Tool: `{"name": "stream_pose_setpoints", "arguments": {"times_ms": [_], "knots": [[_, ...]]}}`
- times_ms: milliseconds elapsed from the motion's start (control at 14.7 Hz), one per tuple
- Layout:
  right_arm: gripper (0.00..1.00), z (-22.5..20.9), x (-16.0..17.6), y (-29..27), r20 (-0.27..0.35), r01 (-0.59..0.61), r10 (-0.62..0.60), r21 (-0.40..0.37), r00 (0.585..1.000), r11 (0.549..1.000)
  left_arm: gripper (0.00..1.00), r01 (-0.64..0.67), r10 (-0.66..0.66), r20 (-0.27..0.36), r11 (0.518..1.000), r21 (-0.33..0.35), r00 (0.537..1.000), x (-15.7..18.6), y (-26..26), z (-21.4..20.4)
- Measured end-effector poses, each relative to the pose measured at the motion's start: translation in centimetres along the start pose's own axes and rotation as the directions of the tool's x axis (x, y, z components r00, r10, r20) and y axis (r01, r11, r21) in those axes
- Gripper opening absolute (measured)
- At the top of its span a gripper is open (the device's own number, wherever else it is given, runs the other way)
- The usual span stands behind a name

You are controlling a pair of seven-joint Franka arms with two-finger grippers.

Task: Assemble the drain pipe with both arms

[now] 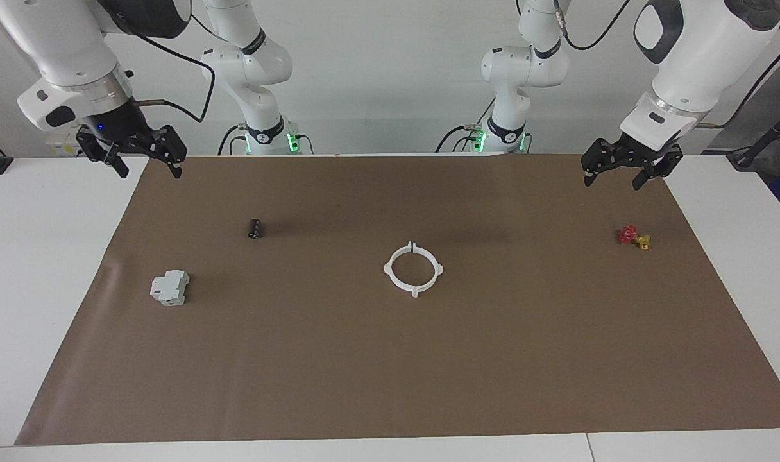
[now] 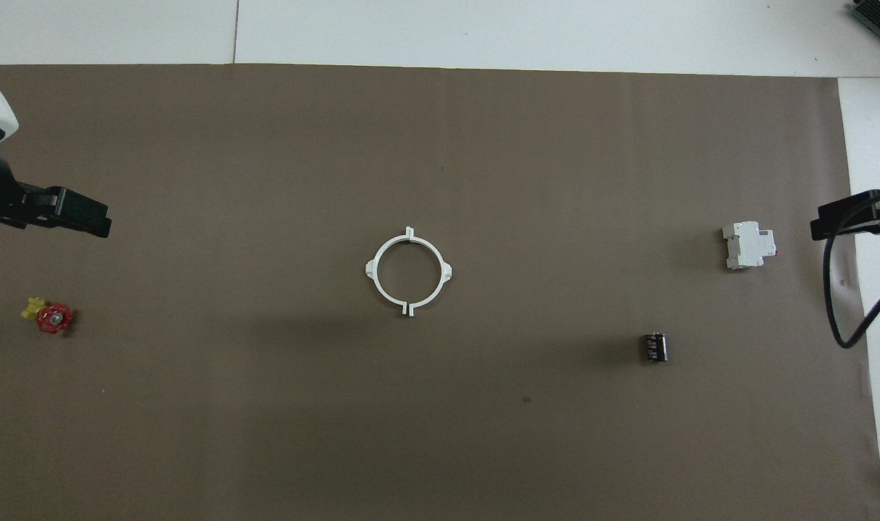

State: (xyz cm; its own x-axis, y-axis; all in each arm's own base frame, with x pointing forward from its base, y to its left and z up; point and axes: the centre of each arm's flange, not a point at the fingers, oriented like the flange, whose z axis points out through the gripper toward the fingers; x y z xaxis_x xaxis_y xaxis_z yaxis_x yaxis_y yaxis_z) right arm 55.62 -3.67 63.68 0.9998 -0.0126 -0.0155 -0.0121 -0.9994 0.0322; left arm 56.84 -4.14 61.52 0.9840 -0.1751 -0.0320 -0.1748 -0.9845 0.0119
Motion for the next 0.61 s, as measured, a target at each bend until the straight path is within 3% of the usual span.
{"name": "stream_pose_setpoints", "arguments": {"times_ms": [272, 611], "knots": [[1.0, 0.0, 0.0, 0.0, 0.0, 0.0, 0.0, 0.0, 1.0, 1.0, 1.0, 0.04, -0.039, -0.048, 0.999, 0.006, 0.998, 0.3, -2.2, -0.3], [1.0, 0.0, 0.0, 0.0, 0.0, 0.0, 0.0, 0.0, 1.0, 1.0, 1.0, 0.059, -0.058, -0.048, 0.998, 0.007, 0.997, 0.1, -3.2, -0.2]]}}
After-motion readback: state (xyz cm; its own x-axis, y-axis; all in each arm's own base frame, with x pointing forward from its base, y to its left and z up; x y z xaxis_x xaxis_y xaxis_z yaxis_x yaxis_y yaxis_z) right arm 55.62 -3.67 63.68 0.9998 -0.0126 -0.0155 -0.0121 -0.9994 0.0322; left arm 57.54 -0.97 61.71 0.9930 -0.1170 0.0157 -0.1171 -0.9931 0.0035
